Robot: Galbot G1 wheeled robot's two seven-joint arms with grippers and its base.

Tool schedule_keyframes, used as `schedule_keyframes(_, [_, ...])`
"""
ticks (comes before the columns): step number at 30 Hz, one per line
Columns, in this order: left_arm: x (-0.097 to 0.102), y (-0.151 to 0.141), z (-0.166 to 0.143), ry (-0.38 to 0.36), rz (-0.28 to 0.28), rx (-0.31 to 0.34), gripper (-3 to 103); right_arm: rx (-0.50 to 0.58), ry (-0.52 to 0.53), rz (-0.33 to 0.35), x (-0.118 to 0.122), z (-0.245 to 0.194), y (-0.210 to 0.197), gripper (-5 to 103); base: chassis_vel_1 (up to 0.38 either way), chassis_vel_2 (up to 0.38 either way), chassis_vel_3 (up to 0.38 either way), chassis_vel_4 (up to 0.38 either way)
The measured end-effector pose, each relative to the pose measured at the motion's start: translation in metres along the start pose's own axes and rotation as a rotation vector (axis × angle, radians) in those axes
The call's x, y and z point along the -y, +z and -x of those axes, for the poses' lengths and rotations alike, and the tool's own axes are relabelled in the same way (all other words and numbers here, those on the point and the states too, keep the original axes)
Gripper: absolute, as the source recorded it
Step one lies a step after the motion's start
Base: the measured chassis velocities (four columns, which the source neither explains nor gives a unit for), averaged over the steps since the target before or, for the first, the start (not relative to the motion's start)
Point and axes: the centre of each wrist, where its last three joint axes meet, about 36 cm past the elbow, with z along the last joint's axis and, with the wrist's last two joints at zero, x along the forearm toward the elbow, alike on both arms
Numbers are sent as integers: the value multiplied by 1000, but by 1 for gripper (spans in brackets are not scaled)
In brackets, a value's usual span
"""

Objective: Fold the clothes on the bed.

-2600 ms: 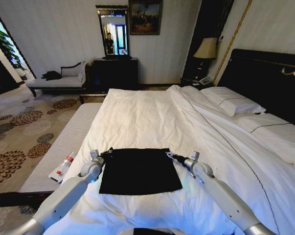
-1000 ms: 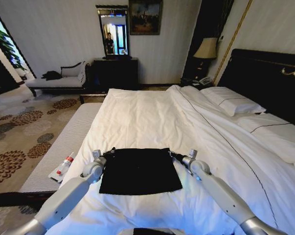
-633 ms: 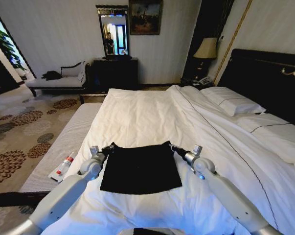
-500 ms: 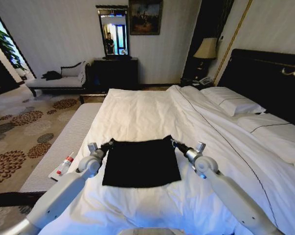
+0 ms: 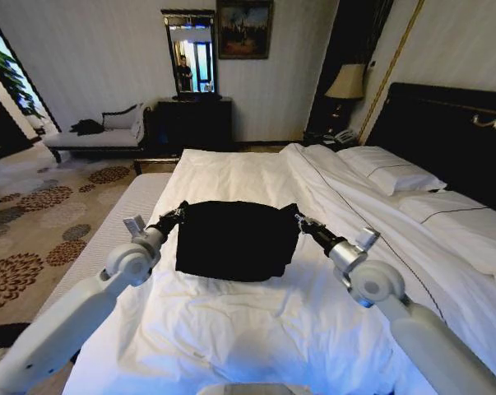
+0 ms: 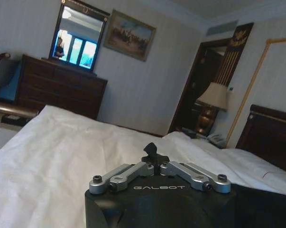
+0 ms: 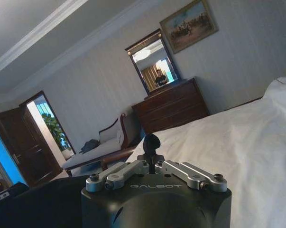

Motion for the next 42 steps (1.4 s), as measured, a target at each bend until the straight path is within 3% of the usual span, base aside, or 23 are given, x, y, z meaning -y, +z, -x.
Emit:
schedule_keyframes(20, [8,-23,-19,12,-40,64,1,69,18,-28,-18,-45,-20,0,0,0,0,0])
schedule_keyframes(28, [29,-18,-39,71,-39,63,1,88,17,-23,-42,-77,-22,0,0,0,0,0])
schedule_keyframes(35, [42,-12,-70,91,-50,45,1,0,124,43,-38,-101,-7,0,0,0,0,0])
schedule_keyframes(42, [31,17,-116,-19,-89,-56,1,-136,183,86,-41,-106,15,0,0,0,0,0])
